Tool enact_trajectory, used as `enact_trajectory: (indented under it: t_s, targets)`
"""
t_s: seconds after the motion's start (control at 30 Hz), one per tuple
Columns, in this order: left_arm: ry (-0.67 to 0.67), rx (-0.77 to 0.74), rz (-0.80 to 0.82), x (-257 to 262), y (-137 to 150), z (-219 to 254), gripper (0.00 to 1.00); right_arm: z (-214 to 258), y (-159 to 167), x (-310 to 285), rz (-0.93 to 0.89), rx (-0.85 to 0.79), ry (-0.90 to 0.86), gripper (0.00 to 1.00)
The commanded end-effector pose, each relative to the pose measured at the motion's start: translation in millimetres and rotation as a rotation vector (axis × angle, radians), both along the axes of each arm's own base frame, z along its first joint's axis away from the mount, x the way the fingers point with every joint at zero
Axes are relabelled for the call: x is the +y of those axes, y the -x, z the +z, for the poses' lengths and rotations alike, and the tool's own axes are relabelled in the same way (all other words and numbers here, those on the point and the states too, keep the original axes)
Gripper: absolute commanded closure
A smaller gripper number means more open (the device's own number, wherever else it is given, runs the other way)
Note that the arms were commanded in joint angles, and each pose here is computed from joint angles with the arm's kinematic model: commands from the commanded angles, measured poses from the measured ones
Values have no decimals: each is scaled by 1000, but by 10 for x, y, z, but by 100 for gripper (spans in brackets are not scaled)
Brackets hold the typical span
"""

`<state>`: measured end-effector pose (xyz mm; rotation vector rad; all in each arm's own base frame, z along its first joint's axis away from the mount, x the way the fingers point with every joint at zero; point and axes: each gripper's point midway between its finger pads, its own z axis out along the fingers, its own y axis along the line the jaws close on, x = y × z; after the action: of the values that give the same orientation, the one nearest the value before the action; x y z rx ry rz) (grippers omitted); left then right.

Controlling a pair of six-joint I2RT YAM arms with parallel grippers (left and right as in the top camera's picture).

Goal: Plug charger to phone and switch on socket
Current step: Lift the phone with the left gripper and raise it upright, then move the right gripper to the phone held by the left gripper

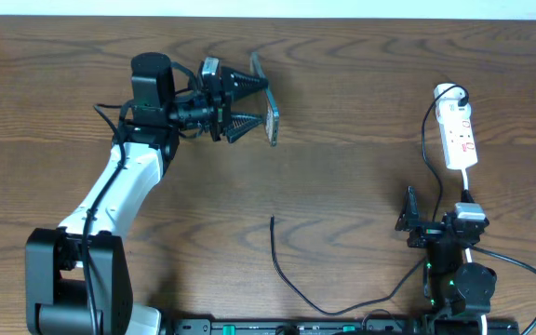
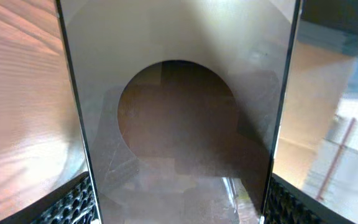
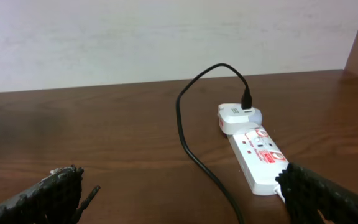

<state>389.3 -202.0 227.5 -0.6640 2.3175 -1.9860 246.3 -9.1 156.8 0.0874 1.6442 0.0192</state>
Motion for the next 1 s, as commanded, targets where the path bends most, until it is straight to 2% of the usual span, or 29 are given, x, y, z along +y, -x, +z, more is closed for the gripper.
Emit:
enact_trajectory:
  t_s: [0.0, 0.13, 0.2, 0.53, 0.67, 0.73, 0.83, 0.97]
  targets:
    - [-138, -100, 72, 123, -103, -112, 93, -6, 2, 27, 13, 1, 12, 1]
    - [-296, 13, 141, 286, -63, -525, 92, -6, 2, 27, 13, 1, 12, 1]
    - [-332, 42, 151, 326, -36, -615, 93, -6, 2, 27, 13, 1, 12, 1]
    - [-345, 74, 150, 340, 6, -669, 92, 42, -1, 23, 10, -18, 13, 1]
    - [-345, 74, 150, 340, 6, -669, 93, 52, 4, -75, -48, -23, -6, 1]
    - [-344, 74, 149, 339, 7, -669, 93, 314, 1, 32, 13, -129, -155, 1]
    - [-344, 74, 149, 339, 7, -669, 93, 647, 56, 195, 117, -210, -240, 1]
    - [-345, 74, 150, 340, 6, -669, 93, 1004, 144, 297, 176, -208, -253, 1]
